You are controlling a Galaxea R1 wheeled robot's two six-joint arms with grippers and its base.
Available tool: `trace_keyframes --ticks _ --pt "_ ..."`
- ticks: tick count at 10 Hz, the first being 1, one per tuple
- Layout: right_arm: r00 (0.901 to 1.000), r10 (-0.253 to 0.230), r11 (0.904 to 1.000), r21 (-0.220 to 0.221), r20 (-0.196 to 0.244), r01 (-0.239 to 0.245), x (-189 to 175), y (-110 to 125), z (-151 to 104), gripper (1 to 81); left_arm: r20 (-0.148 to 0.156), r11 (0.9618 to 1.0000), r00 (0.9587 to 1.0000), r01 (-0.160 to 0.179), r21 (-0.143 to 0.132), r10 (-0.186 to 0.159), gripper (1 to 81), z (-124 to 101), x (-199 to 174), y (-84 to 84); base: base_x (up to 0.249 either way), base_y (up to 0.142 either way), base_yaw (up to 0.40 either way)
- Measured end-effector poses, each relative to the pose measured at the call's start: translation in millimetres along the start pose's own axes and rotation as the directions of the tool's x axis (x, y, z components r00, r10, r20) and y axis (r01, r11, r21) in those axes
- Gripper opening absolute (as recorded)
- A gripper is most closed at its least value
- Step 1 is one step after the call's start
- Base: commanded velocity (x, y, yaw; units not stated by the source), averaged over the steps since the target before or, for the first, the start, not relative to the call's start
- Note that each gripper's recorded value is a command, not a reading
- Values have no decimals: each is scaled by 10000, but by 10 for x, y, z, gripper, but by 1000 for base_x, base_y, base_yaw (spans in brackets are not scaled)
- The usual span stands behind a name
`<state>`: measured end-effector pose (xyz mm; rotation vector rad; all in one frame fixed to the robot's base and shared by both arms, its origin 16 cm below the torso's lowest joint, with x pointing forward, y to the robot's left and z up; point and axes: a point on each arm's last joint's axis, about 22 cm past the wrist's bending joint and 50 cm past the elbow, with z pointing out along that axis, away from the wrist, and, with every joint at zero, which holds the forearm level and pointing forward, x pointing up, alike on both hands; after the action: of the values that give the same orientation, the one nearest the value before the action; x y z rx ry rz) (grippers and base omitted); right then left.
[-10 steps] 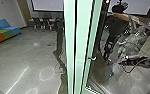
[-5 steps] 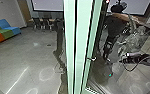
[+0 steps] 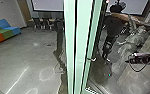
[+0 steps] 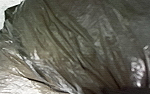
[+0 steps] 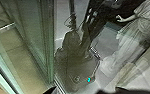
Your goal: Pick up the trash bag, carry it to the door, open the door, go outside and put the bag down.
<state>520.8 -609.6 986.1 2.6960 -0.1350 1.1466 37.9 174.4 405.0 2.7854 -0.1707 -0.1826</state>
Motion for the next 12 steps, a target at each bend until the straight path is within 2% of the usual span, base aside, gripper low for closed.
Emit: trace_keyframes --ticks 2,3,9,12 --pt "9998 193 9988 -443 51 -191 -82 308 -95 811 -7 10000 10000 -14 -6 14 10 1 2 6 0 0 0" --pt "9996 256 9980 -581 70 -252 -97 390 -105 811 -5 10000 10000 -19 -26 19 10 5 4 22 0 0 0" --pt "9989 453 9953 -863 112 -442 -81 523 -83 811 9 10000 10000 -23 -31 23 10 5 1 23 0 0 0" --pt "9943 1038 9892 -1067 226 -1008 27 605 -107 811 9 10000 10000 -20 -36 20 10 6 -1 27 0 0 0"
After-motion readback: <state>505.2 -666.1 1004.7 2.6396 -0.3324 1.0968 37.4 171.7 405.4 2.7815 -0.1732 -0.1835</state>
